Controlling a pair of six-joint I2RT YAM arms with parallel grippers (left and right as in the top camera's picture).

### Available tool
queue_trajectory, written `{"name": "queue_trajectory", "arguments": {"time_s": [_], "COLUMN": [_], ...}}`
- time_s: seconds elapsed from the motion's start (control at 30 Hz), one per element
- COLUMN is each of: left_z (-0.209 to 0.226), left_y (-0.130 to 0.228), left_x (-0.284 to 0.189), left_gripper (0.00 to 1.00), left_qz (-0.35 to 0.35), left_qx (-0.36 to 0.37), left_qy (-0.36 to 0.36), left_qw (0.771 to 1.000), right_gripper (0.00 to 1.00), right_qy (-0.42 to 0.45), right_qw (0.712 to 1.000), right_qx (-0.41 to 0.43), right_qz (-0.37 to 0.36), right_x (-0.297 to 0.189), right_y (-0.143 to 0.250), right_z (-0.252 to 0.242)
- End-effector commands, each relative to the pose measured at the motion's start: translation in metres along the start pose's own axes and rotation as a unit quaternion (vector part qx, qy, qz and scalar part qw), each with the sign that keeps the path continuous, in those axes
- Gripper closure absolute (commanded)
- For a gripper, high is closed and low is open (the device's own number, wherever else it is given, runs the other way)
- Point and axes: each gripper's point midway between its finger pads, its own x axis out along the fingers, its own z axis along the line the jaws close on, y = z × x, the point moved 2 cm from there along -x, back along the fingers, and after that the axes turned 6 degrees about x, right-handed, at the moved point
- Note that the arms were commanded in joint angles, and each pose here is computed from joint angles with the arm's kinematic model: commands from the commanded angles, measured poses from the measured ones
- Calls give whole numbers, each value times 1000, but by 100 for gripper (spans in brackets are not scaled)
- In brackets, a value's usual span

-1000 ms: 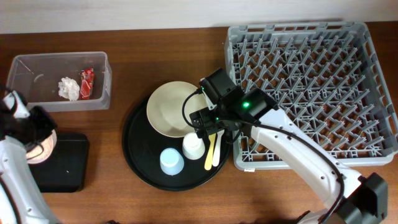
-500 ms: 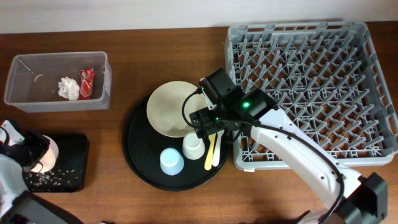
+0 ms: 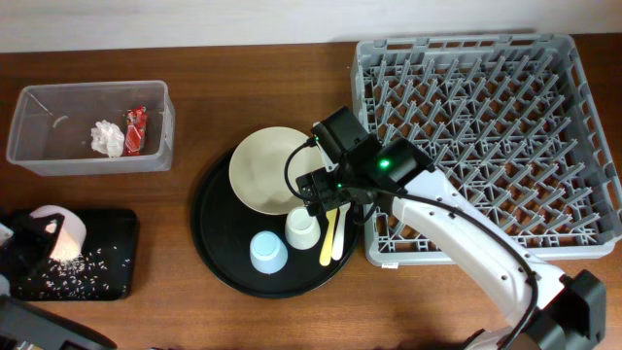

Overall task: Sort waste into correct bins and load items into the dishwasher rack
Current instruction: 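Carry the pink bowl left and tip the rice onto the black tray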

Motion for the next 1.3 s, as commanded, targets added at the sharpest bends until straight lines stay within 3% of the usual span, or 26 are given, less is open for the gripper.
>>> {"name": "queue_trajectory", "arguments": {"time_s": [0.0, 0.17, 0.37, 0.53, 0.7, 0.8, 0.97, 1.27], "left_z": [-7, -38, -52, -52, -10, -20, -30, -31], "left_y": [7, 4, 15, 24, 44, 39, 36, 33], "left_x": [-1, -7, -9, -16, -35, -50, -58, -49], "left_gripper": [100, 100, 100, 100, 100, 100, 100, 99], "left_qz": [10, -18, -30, -45, -85, -145, -187, -183], "left_qx": [-4, 109, 141, 112, 46, 89, 150, 173], "left_qy": [31, 133, 192, 231, 203, 256, 283, 289], "left_qw": [999, 985, 971, 965, 974, 952, 929, 924], "right_gripper": [2, 2, 2, 2, 2, 2, 2, 2], "right_qy": [-2, -2, -2, -2, -2, -2, -2, -2], "right_qw": [1000, 1000, 1000, 1000, 1000, 1000, 1000, 1000], "right_qx": [5, 5, 5, 5, 5, 5, 5, 5], "right_qz": [-16, -16, -16, -16, -16, -16, -16, -16], "right_x": [-9, -9, -9, -9, -9, -9, -9, -9], "right_y": [-6, -6, -6, -6, -6, -6, -6, -6], "right_z": [2, 2, 2, 2, 2, 2, 2, 2]}}
